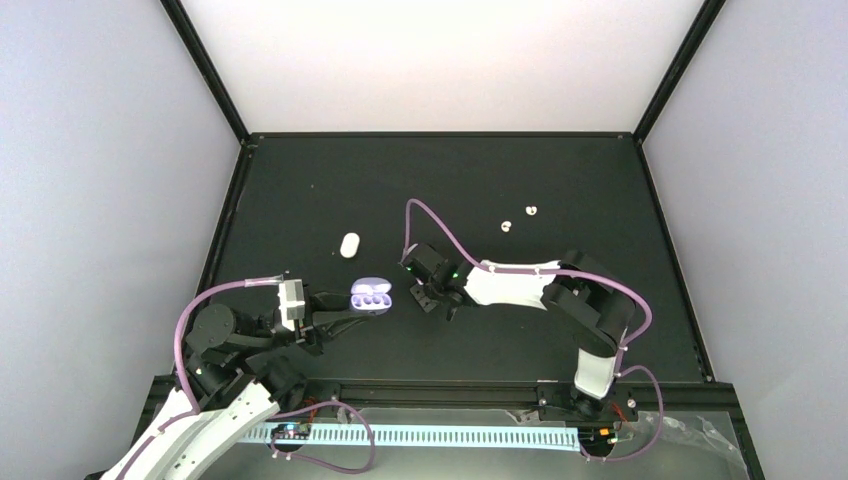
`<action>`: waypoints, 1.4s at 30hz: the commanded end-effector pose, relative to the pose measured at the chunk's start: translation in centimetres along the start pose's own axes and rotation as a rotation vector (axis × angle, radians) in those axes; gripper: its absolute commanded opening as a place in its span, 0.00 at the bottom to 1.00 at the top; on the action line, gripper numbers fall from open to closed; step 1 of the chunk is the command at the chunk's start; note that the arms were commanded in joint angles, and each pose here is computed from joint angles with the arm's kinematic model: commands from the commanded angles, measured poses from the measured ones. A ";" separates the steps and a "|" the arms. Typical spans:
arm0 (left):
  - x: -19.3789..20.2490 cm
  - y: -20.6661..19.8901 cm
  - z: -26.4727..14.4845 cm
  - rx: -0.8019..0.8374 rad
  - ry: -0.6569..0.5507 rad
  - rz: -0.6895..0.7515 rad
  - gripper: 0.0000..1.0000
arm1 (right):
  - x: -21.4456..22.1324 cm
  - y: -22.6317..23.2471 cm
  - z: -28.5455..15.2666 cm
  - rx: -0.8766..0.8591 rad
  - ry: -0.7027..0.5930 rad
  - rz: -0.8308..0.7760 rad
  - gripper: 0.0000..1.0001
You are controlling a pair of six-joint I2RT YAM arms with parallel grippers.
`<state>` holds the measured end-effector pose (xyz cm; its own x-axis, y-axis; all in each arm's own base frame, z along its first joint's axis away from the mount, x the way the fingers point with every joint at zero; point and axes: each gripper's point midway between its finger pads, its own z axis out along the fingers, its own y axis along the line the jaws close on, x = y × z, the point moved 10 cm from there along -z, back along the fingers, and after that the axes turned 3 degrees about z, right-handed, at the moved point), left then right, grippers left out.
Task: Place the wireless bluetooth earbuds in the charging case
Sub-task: Move the earbud to the center of the board.
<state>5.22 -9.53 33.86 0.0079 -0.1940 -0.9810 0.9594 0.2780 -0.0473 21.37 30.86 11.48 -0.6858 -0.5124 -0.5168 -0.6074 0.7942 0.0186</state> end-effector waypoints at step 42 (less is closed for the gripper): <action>0.1 0.1 0.1 0.002 -0.002 0.003 0.02 | -2.0 -2.6 1.2 -0.060 0.001 0.223 0.30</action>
<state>5.33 -9.62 33.57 0.0017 -0.1887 -0.9820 0.9589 0.2789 -0.0520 24.97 30.12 12.20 -0.7921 -0.3289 -0.5142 -0.4696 0.8665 0.1691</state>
